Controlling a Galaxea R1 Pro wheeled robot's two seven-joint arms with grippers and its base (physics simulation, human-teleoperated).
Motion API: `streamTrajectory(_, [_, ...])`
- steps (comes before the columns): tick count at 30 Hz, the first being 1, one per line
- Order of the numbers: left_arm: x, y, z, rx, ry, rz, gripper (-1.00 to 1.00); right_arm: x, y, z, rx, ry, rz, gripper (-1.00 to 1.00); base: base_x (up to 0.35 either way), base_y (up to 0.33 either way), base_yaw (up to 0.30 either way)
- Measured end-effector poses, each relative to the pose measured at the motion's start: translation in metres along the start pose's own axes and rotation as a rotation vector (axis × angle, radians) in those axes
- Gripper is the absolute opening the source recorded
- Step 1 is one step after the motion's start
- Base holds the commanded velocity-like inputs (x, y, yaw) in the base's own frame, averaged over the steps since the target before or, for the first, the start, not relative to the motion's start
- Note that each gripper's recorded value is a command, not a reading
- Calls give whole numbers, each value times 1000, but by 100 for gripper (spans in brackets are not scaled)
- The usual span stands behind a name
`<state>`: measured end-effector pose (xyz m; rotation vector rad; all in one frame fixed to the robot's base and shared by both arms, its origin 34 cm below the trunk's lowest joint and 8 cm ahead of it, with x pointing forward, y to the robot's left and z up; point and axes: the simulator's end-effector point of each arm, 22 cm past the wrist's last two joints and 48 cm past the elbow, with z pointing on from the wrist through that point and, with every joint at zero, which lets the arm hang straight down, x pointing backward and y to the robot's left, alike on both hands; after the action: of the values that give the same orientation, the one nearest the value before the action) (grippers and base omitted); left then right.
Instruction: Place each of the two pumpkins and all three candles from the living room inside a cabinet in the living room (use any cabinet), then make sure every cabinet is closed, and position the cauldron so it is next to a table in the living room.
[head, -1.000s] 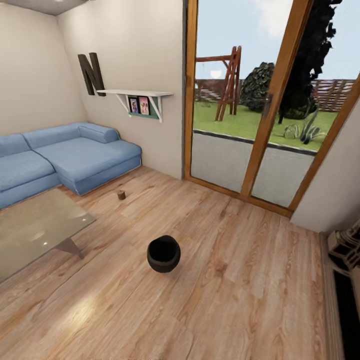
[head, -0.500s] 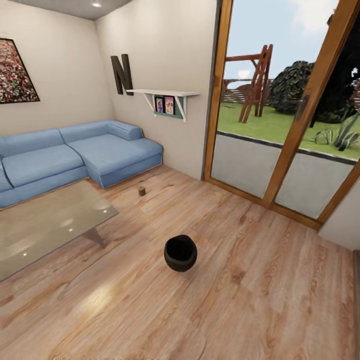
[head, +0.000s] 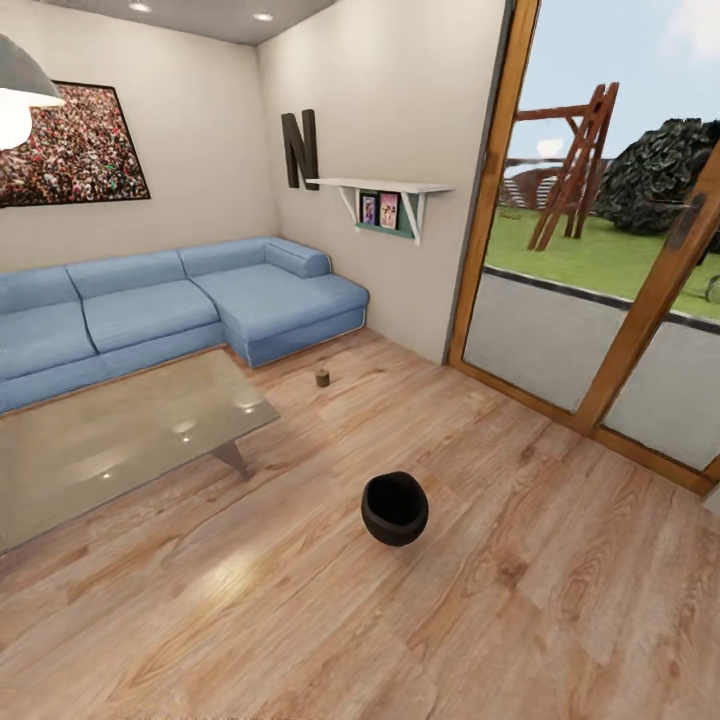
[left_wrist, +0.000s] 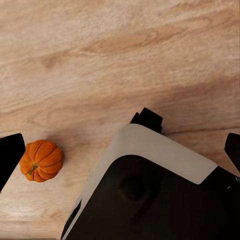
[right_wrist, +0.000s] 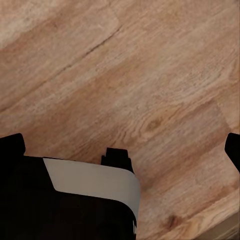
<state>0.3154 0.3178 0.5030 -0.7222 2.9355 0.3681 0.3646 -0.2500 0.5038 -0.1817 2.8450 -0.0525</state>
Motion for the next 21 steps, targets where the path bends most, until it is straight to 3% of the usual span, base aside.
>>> streamTrajectory(6, [0, 0, 0, 0, 1, 0, 100, 0, -2, 0, 3, 0, 0, 100, 109, 0, 118])
streamTrajectory(21, [0, 0, 0, 0, 1, 2, 100, 3, -5, 0, 0, 7, -4, 100, 330, 0, 2])
